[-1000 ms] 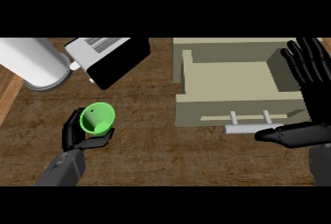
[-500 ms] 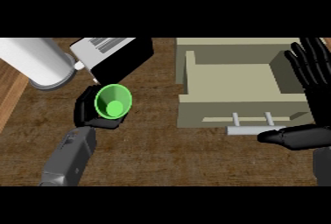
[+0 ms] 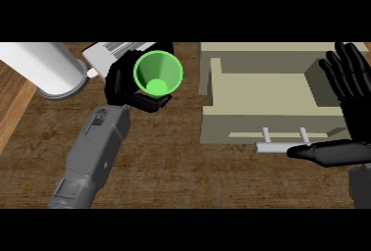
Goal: Pick up the cup, place it into the drawer and close the drawer
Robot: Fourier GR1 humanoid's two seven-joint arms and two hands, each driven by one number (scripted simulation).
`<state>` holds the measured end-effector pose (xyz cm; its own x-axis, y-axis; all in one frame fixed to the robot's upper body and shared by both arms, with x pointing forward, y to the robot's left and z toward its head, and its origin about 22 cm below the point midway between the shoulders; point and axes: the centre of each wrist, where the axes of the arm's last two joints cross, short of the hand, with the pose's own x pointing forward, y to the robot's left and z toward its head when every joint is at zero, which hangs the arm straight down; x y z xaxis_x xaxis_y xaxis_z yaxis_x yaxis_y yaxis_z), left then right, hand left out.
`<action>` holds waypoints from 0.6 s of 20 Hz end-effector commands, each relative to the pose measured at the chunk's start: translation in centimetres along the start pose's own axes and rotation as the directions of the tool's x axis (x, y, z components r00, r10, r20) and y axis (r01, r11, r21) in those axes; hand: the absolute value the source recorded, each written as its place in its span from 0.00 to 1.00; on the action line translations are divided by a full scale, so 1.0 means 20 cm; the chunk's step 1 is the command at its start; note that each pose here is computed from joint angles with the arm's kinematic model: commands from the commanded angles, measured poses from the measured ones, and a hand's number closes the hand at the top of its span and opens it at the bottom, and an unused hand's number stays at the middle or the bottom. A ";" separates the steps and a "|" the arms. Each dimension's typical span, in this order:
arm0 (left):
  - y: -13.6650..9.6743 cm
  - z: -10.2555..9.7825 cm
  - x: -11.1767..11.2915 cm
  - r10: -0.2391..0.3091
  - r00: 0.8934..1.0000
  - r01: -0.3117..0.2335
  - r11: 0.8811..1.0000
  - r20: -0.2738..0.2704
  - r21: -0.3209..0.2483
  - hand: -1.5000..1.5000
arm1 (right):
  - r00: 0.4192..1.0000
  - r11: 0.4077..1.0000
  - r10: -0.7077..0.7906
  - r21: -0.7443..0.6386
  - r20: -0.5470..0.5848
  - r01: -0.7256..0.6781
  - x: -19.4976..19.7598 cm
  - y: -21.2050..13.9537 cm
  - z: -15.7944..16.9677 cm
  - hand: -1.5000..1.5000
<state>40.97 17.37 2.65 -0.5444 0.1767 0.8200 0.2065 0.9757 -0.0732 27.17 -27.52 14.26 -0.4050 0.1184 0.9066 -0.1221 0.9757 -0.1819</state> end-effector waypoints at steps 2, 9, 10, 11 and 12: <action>-0.25 -0.15 0.13 -0.006 1.000 0.006 0.998 -0.015 -0.058 1.00 | 1.000 1.000 -0.001 -0.005 -0.002 0.001 0.00 0.00 0.04 0.00; -0.55 -0.56 0.42 -0.098 0.995 0.096 0.994 -0.029 -0.053 1.00 | 1.000 1.000 0.005 -0.006 0.019 -0.005 -0.02 -0.01 -0.02 0.00; -0.60 -0.65 0.50 -0.100 0.994 0.098 0.994 -0.037 -0.045 1.00 | 1.000 1.000 -0.011 -0.008 0.008 0.011 -0.08 0.04 0.01 0.00; -0.58 -0.61 0.45 -0.106 0.991 0.100 0.993 -0.081 -0.070 1.00 | 1.000 1.000 0.004 -0.013 0.019 -0.004 0.03 -0.02 0.00 0.00; -0.64 -0.65 0.46 -0.136 0.983 0.129 0.989 -0.125 -0.067 1.00 | 0.999 1.000 0.007 0.003 0.034 -0.007 0.01 0.02 -0.05 0.00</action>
<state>43.53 7.47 15.90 -0.5137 0.0856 0.8537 0.2129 0.9766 0.0302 27.53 -27.47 14.47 -0.4213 0.1195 0.8990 -0.1147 0.9763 -0.1836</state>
